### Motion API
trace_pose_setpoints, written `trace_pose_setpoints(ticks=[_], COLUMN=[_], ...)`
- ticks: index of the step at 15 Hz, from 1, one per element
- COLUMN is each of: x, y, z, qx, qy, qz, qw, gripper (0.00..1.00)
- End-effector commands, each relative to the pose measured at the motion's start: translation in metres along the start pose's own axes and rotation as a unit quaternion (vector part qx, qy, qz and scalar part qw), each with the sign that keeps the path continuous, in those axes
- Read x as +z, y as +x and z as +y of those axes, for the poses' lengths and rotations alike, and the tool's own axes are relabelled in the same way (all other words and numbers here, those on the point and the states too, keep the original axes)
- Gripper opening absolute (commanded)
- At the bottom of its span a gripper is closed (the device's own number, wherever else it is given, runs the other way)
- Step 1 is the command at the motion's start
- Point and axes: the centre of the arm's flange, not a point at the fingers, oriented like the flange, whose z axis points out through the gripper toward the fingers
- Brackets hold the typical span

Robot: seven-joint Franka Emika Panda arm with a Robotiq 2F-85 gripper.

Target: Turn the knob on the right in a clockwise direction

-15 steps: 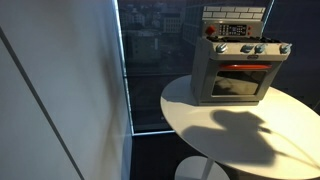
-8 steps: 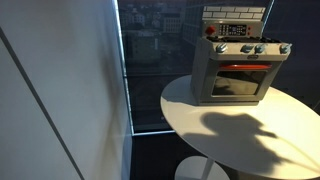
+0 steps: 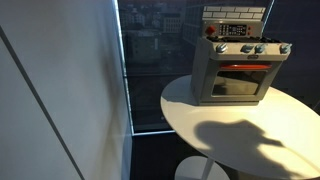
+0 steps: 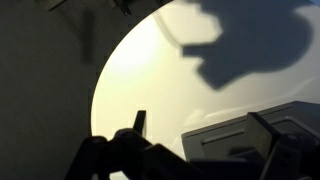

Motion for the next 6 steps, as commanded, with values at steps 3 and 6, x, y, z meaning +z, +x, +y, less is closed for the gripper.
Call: trace_pose_setpoints(ticks=[3,6], x=[0.0004,0.0020], y=[-0.0031,-0.0025], z=[0.0002,-0.0001], qx=[-0.001,-0.001], qy=[0.000,-0.001], qz=[0.000,-0.002], qw=[1.0000,1.0000], gripper=[1.00,1.00])
